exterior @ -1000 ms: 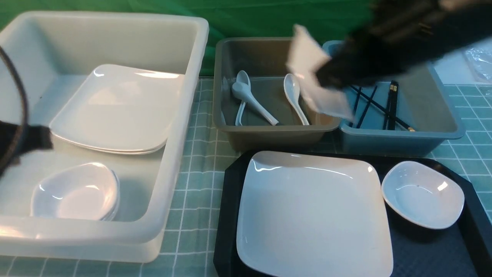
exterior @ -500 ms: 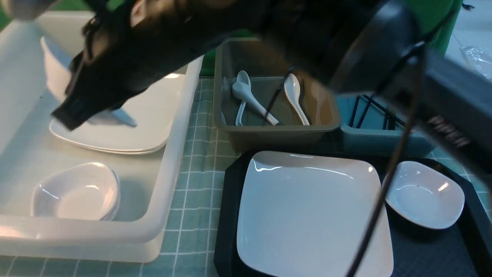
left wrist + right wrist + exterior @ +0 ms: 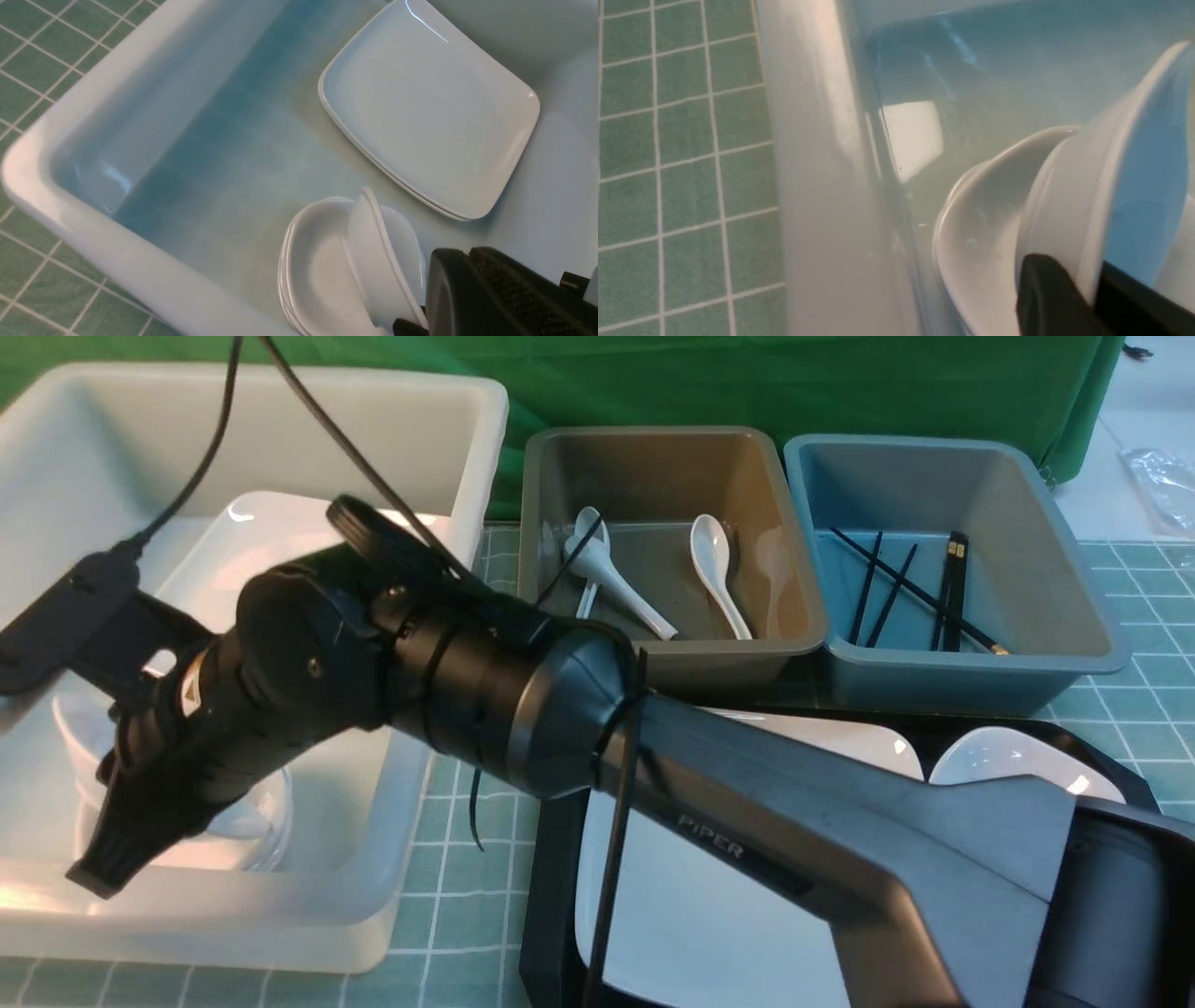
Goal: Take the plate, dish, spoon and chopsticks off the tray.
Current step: Use the right arm to put the small plate into the large storage box on the left, then use the right arm to grab a small plate from the dinner plate
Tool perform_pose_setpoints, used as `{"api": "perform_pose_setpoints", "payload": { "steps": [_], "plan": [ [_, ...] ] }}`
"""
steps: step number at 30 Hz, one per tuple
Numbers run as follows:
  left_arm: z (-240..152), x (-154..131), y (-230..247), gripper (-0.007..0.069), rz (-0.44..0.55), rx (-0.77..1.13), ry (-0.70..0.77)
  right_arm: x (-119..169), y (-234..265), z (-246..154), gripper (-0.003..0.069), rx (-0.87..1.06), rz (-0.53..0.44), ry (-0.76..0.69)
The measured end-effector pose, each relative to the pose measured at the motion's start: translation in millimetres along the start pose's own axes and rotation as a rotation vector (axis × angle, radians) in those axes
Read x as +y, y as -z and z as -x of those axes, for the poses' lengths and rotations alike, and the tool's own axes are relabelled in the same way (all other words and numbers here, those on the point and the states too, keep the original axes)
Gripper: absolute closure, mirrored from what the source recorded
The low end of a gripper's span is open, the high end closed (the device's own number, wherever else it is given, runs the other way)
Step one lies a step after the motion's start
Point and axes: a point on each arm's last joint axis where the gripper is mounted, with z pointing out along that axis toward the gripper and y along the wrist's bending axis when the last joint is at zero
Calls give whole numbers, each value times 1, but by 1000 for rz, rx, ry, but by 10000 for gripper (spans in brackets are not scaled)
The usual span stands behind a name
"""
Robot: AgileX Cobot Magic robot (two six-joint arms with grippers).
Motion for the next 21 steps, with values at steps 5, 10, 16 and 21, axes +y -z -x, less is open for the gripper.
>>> {"api": "perform_pose_setpoints", "payload": {
  "steps": [5, 10, 16, 21],
  "plan": [
    [-1, -2, 0, 614, -18, 5, -19, -2, 0, 3, 358, -37, -16, 1],
    [-1, -2, 0, 614, -23, 7, -27, -2, 0, 3, 218, -37, -16, 1],
    [-1, -2, 0, 614, -25, 7, -49, 0, 17, 7, 194, 52, -6, 37],
    [-3, -11, 0, 614, -120, 22, -119, -25, 88, 16, 498, 232, -205, 48]
  ]
}}
